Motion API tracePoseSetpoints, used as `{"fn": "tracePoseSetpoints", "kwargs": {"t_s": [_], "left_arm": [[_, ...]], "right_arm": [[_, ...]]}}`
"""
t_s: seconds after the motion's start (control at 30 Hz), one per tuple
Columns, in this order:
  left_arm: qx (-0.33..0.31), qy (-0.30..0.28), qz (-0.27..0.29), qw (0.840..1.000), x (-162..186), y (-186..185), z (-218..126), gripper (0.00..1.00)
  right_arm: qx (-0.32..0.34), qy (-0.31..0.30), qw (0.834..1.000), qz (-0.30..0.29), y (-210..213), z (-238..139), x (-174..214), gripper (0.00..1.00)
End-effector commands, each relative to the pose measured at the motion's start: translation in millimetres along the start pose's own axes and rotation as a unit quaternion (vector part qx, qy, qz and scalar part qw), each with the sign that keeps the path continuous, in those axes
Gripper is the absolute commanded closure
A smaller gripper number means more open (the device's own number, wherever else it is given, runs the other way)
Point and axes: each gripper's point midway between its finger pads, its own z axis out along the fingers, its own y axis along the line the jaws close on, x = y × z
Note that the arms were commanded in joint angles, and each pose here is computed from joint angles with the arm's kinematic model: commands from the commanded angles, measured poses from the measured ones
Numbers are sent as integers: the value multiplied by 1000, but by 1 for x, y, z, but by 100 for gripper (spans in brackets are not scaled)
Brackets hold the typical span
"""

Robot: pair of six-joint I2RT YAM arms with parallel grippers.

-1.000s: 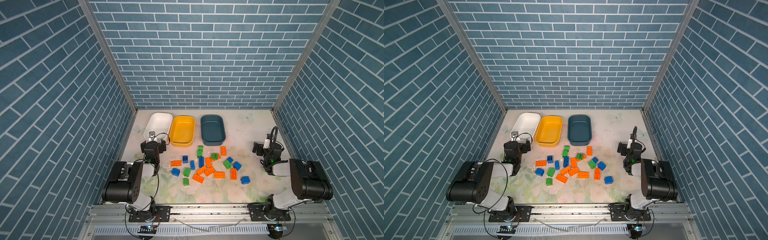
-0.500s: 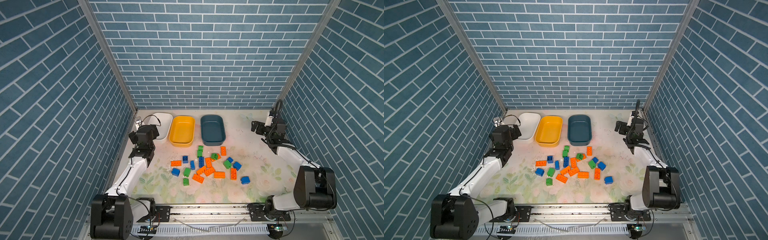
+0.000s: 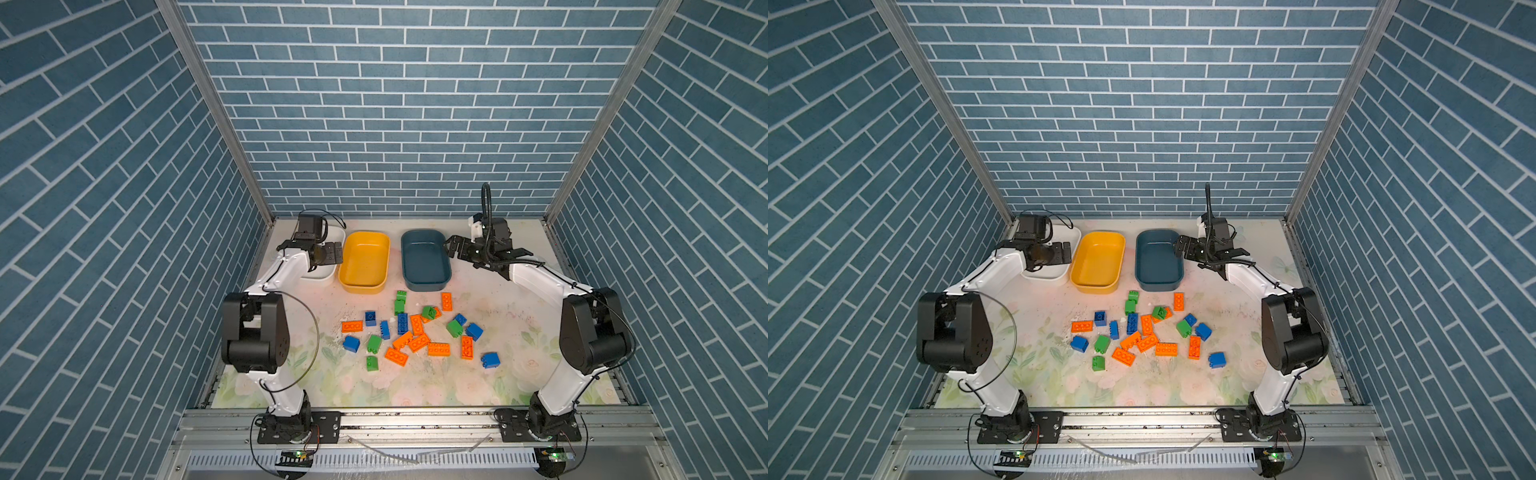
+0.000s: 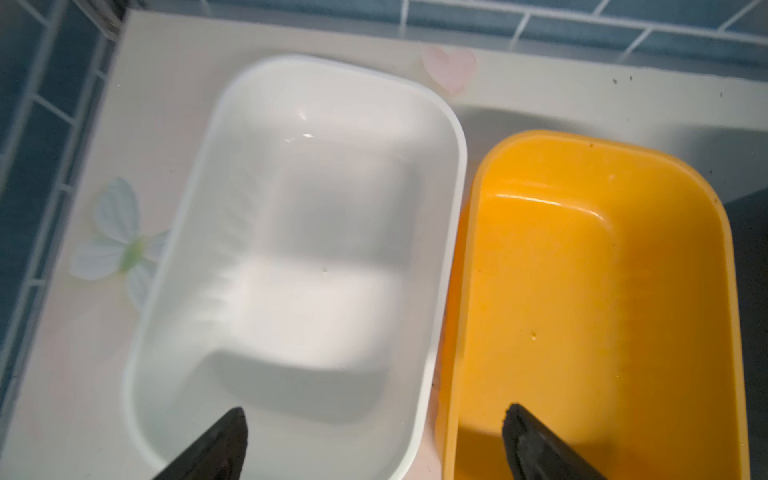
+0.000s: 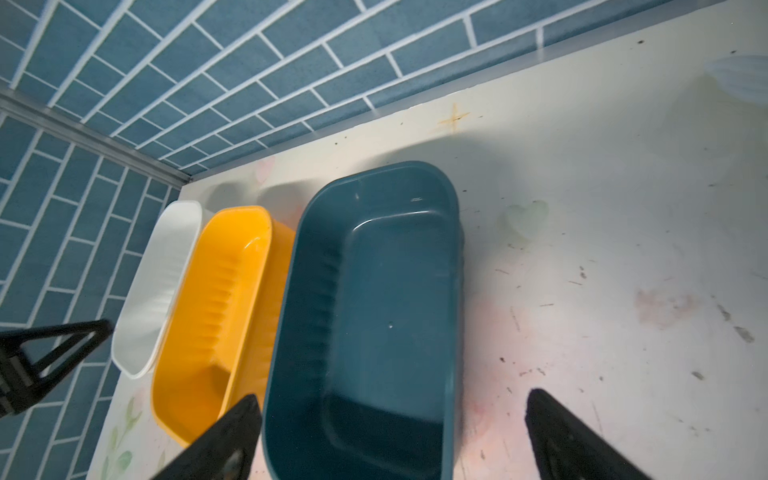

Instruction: Sort the legos into containers by color

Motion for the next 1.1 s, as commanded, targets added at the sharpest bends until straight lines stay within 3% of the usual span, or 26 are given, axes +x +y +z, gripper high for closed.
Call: {"fn": "tracePoseSetpoints", "kwargs": {"t_s": [0.0,0.17,0.57,0.77,1.07], "left_arm": [[43,53,30,997,13,-15,12,7],[53,79,49,994,18,-25,36,20],[59,119,115,984,40,-65,58,64],[45,110,134,984,40,-91,56,75],[25,119,148,981,56,-137,61,79]], "right_arm": [[0,16,1000,-2,10,-8,0,1],[18,16,1000,-8,6,-18,5,1],[36,14,999,-14,-2,-22,10,1],[34,11,999,-16,-2,-20,8,1],[23,28,999,-16,-3,-10,19,1]]}}
